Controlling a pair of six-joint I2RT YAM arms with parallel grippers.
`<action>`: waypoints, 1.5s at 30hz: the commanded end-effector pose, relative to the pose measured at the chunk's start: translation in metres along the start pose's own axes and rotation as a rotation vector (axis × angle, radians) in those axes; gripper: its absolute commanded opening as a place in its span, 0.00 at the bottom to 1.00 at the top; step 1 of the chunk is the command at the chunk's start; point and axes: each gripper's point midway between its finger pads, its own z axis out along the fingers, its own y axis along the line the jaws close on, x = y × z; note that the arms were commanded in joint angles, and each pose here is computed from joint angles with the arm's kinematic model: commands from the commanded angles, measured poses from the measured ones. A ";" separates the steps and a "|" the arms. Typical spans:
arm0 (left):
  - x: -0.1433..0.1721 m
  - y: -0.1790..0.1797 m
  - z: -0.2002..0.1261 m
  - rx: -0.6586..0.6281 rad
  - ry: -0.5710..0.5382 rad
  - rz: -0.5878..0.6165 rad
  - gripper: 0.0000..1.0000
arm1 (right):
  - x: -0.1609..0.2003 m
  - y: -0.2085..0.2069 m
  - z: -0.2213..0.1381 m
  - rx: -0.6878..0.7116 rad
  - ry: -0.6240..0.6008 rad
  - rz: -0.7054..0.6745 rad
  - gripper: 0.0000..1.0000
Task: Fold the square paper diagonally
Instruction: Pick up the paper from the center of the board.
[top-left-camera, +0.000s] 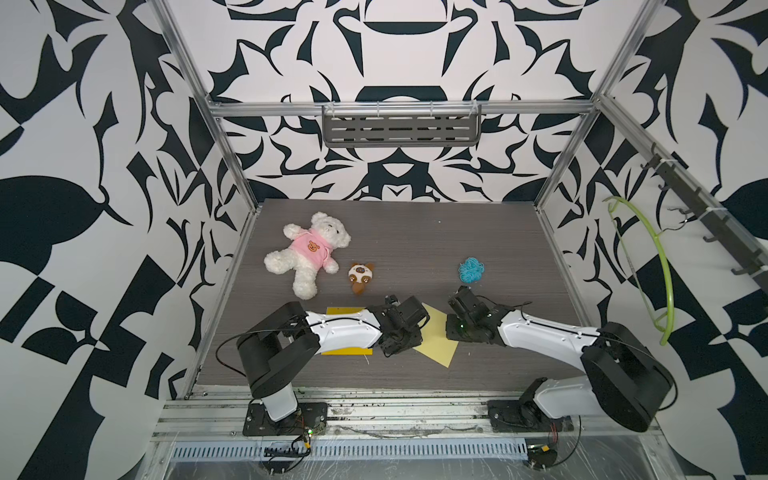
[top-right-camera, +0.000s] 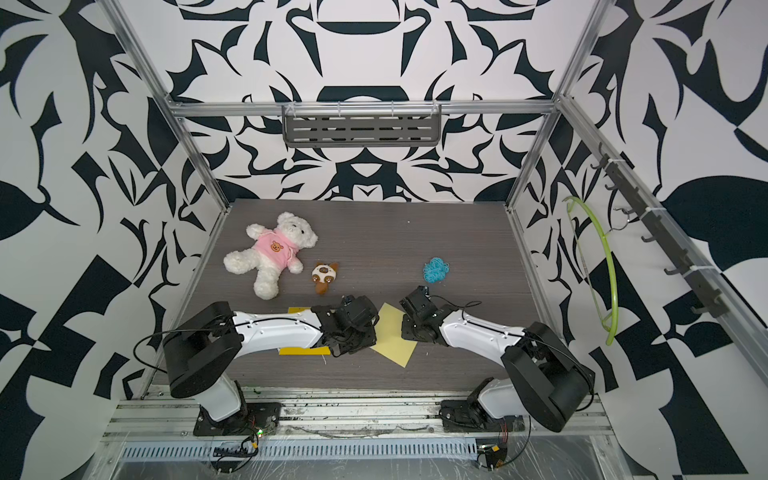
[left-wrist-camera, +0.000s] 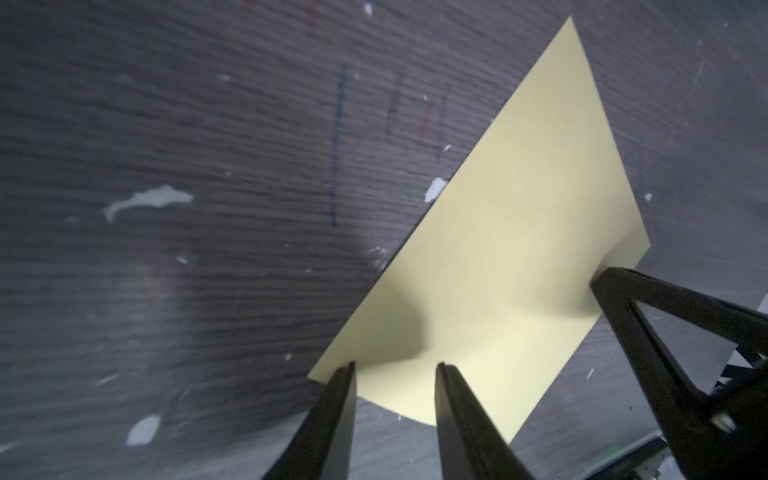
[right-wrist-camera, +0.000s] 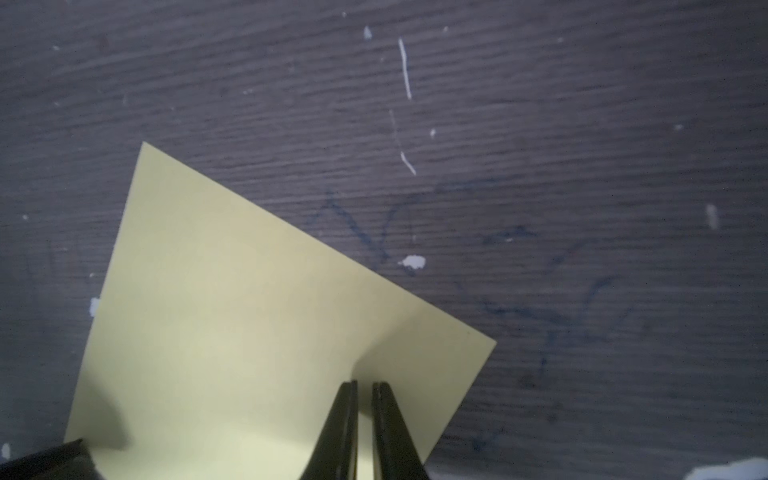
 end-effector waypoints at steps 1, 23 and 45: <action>0.008 0.047 0.019 -0.135 0.027 -0.018 0.38 | 0.025 -0.019 0.009 0.062 0.077 0.007 0.14; -0.008 0.015 0.018 0.065 -0.002 -0.103 0.58 | 0.029 -0.014 0.012 0.019 0.081 0.032 0.15; -0.020 -0.017 0.012 0.221 0.004 -0.142 0.72 | 0.033 -0.003 0.014 -0.055 0.090 0.053 0.15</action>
